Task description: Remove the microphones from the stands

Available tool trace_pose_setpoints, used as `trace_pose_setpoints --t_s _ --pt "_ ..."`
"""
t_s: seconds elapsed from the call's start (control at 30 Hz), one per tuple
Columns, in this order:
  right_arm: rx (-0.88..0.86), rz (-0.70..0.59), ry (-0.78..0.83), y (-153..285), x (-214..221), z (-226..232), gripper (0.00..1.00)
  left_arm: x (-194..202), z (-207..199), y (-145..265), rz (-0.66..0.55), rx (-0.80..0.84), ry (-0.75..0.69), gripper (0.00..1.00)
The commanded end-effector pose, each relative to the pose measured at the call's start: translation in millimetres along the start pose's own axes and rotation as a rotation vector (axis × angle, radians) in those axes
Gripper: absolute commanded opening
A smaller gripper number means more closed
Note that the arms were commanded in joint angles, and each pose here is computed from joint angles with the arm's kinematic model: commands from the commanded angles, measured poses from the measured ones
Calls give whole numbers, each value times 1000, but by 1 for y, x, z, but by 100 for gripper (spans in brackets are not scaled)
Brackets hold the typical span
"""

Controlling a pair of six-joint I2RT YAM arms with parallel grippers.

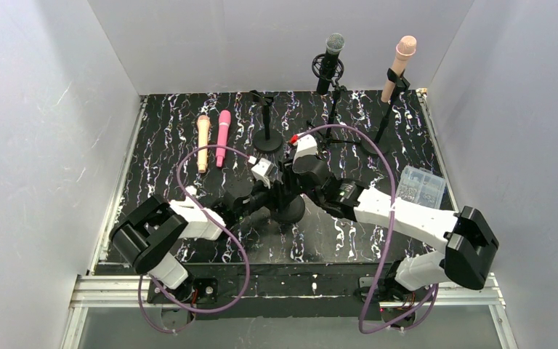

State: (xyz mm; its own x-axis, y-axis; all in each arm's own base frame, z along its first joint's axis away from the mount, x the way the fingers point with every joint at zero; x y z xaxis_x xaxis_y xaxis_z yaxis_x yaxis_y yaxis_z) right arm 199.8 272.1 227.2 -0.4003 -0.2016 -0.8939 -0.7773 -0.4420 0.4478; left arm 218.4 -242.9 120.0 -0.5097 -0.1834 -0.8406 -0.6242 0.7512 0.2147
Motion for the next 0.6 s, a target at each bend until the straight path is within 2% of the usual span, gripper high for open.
trace_pose_setpoints --t_s 0.0,0.13,0.27,0.4,0.57 --pt "-10 23 -28 19 -2 -5 58 -10 -11 -11 -47 127 -79 44" --pt "-27 26 -32 31 -7 -7 69 -10 -8 -15 -53 116 -100 36" --pt "-26 15 -36 46 -12 -12 76 -16 -4 -16 -91 68 -157 19" --pt "1 -23 -43 61 -25 -20 79 -28 4 -18 -155 -29 -232 0" --pt "50 -75 -42 75 -40 -30 82 -49 11 -27 -223 -140 -347 0"
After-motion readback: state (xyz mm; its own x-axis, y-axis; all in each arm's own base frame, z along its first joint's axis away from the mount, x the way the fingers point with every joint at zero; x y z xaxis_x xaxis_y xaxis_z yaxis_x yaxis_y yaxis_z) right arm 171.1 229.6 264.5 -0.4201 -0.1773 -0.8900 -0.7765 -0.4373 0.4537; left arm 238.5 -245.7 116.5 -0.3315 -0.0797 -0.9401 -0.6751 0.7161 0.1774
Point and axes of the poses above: each gripper's point midway between its finger pads, its own y axis back along the fingers, its own z axis along the line the jaws close on, x = y × z, the point moved 9 cm from there along y, back along the fingers, and after that the axes turned 7 degrees about y, right-handed, at the moved point
